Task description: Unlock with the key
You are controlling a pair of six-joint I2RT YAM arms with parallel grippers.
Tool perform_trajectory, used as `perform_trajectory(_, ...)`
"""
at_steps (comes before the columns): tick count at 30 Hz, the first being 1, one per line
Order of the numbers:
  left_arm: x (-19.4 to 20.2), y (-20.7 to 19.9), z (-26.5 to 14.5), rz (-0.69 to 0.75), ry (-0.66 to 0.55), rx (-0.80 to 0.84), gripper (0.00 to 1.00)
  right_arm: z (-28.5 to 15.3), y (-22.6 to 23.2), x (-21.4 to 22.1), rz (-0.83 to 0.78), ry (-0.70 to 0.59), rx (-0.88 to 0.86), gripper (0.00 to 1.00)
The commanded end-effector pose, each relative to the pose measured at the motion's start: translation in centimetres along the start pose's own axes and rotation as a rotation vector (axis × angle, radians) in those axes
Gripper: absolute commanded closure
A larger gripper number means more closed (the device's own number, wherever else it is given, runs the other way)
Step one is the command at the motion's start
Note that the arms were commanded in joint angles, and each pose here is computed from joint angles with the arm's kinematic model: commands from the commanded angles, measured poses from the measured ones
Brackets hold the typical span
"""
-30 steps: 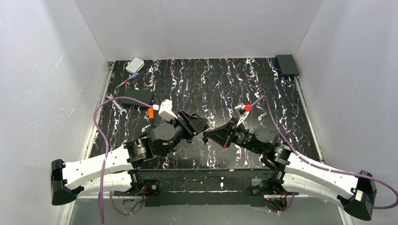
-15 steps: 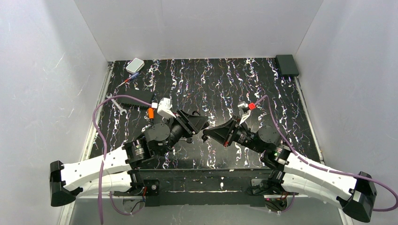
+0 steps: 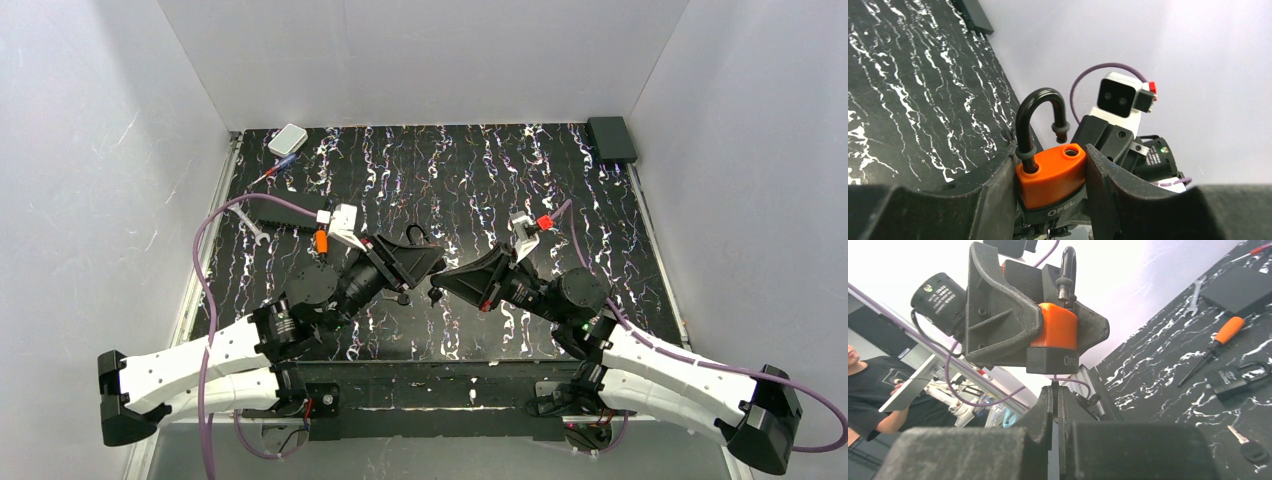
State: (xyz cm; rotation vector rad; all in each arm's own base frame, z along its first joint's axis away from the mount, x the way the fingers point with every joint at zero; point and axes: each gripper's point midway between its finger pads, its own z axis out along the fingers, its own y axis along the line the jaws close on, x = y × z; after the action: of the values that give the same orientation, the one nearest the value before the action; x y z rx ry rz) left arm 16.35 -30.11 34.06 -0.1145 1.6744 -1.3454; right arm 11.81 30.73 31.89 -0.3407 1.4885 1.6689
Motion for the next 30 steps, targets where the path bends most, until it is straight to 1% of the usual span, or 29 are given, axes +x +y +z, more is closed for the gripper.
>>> perform_trajectory(1, 2.9, -4.8, -2.2, 0.007, 0.173, 0.250, 1.00, 0.8, 1.5, -3.2, 0.002, -0.125, -0.058, 0.99)
perform_trajectory(5, 3.2, -4.8, -2.2, 0.016, 0.181, 0.260, 1.00, 1.0, 2.2, -3.4, -0.001, -0.119, -0.085, 0.99)
perform_trajectory(9, 2.6, -3.8, -1.8, 0.004, 0.139, 0.209, 1.00, 0.5, 1.4, -3.3, -0.055, -0.094, -0.020, 0.97)
perform_trajectory(11, 2.3, -2.5, -1.3, -0.018, 0.106, 0.147, 1.00, 0.0, 1.0, -3.0, -0.129, -0.053, 0.021, 0.82)
perform_trajectory(12, 2.3, -1.8, -1.0, -0.027, 0.088, 0.109, 1.00, -0.5, 0.2, -2.3, -0.166, -0.004, 0.065, 0.74)
perform_trajectory(13, 2.2, -0.8, -0.8, -0.041, 0.072, 0.059, 1.00, -0.8, 0.3, -2.6, -0.215, 0.005, 0.072, 0.67)
perform_trajectory(14, 2.2, 0.1, -0.5, -0.053, 0.059, 0.015, 1.00, -1.5, -0.4, -1.9, -0.248, 0.051, 0.111, 0.60)
perform_trajectory(16, 2.3, 1.3, -0.1, -0.071, 0.039, -0.039, 1.00, -2.5, -0.7, -1.5, -0.316, 0.097, 0.133, 0.49)
perform_trajectory(18, 2.6, 2.0, 0.3, -0.095, 0.029, -0.072, 1.00, -3.3, -0.5, -1.3, -0.387, 0.138, 0.127, 0.38)
perform_trajectory(21, 2.8, 2.5, 0.9, -0.119, 0.020, -0.102, 1.00, -4.1, -0.7, -0.3, -0.431, 0.202, 0.119, 0.28)
perform_trajectory(23, 3.0, 2.6, 1.3, -0.127, 0.019, -0.114, 1.00, -4.3, -1.0, 0.2, -0.439, 0.228, 0.118, 0.25)
perform_trajectory(25, 3.2, 2.6, 1.6, -0.130, 0.022, -0.122, 1.00, -4.3, -1.2, 0.4, -0.431, 0.223, 0.122, 0.24)
perform_trajectory(30, 3.6, 2.7, 2.3, -0.146, 0.024, -0.136, 1.00, -3.6, -1.5, 0.4, -0.402, 0.188, 0.115, 0.25)
